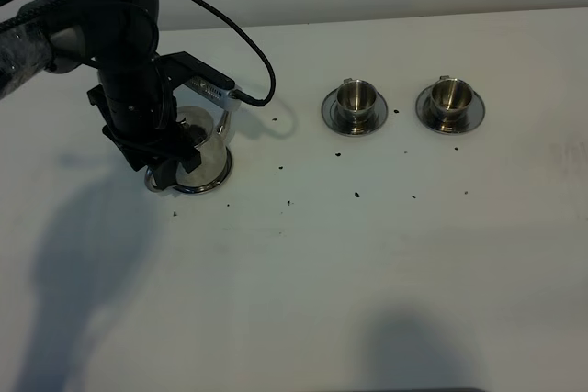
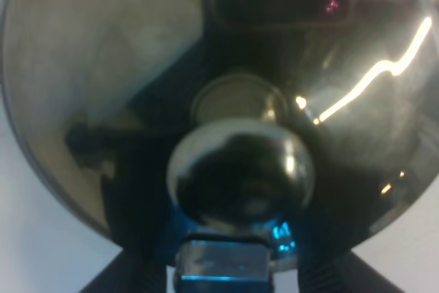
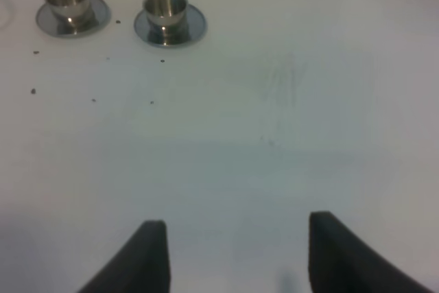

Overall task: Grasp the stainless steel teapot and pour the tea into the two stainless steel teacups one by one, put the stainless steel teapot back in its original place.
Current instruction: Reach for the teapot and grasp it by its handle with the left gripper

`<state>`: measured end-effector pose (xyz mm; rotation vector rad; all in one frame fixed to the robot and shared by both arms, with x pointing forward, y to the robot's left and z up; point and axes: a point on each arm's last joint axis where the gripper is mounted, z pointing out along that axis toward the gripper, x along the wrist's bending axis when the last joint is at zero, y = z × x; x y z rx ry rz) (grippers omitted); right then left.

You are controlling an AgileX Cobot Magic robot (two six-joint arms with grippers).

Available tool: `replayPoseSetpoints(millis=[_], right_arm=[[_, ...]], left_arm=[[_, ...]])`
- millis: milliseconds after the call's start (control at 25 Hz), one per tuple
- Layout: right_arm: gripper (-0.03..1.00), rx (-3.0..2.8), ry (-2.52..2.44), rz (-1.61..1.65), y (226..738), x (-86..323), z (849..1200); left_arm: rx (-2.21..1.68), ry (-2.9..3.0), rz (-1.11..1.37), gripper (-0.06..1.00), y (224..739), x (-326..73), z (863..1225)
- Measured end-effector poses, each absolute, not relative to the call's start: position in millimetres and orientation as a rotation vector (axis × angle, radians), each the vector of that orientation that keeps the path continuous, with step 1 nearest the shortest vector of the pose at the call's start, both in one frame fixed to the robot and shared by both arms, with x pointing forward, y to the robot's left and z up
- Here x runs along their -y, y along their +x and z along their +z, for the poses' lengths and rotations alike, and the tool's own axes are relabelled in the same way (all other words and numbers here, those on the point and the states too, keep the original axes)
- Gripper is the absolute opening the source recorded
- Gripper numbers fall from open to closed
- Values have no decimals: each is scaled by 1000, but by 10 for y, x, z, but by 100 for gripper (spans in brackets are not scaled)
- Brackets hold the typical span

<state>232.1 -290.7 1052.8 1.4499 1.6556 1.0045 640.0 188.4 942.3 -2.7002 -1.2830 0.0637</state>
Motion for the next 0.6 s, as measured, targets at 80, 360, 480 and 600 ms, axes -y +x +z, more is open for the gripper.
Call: replayPoseSetpoints(millis=[80, 360, 480, 600], right_arm=[[44, -1656, 1450, 1005, 2321, 2907, 10528], [44, -1656, 1450, 1005, 2321, 2907, 10528], [44, -1656, 1450, 1005, 2321, 2907, 10528], [44, -1656, 1450, 1005, 2321, 2907, 10528]], left_arm=[[1289, -2697, 63, 45, 6400, -1884, 9423], [1315, -2685, 60, 44, 6401, -1884, 9423], [1323, -2688, 50, 44, 6409, -1881, 9422], [1335, -2691, 38, 44, 6418, -1878, 9421]])
